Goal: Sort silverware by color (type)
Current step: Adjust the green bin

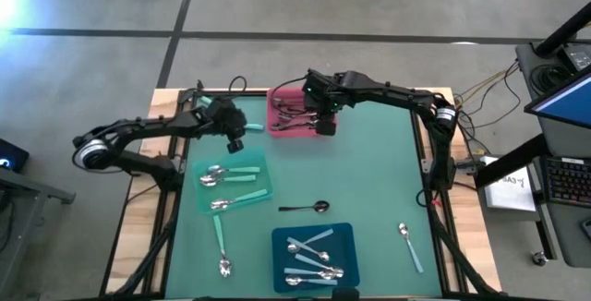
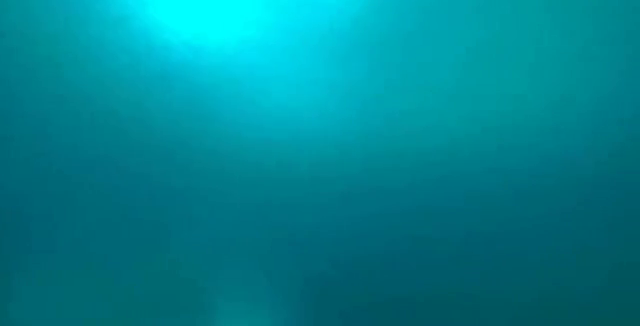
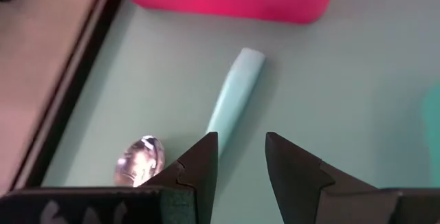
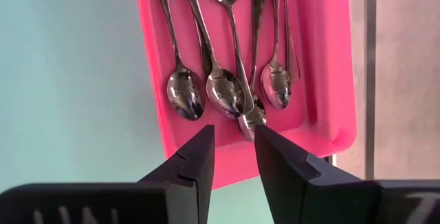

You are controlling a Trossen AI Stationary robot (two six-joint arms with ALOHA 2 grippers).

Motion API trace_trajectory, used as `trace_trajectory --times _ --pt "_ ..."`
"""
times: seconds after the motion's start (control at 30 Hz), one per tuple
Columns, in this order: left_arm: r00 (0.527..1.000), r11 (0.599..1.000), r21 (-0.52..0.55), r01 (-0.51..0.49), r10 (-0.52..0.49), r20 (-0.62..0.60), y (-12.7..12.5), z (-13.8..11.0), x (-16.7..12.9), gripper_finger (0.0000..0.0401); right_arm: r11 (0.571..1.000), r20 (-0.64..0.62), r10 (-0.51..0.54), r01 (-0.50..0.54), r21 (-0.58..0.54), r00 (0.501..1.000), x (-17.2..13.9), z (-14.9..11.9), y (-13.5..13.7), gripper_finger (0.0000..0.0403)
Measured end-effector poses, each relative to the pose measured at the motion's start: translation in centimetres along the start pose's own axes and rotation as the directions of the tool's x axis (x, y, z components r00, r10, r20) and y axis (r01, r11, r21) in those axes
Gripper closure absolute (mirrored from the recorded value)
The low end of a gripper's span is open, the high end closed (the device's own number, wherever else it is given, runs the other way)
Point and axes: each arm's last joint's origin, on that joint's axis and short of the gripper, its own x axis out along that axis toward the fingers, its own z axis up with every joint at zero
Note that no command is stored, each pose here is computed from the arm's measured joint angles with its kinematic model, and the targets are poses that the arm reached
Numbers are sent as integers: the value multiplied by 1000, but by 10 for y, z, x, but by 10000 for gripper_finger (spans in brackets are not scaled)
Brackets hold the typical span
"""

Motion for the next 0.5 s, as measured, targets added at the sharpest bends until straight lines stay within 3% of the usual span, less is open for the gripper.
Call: trace_trajectory --times 0.33,0.5 --pt "999 1000 13 -7 7 -43 2 -3 19 294 1000 -2 0 0 1 1000 0 0 -1 310" --pt "998 1000 11 -8 8 -56 11 7 22 294 1000 -2 0 0 -9 1000 0 0 -1 305"
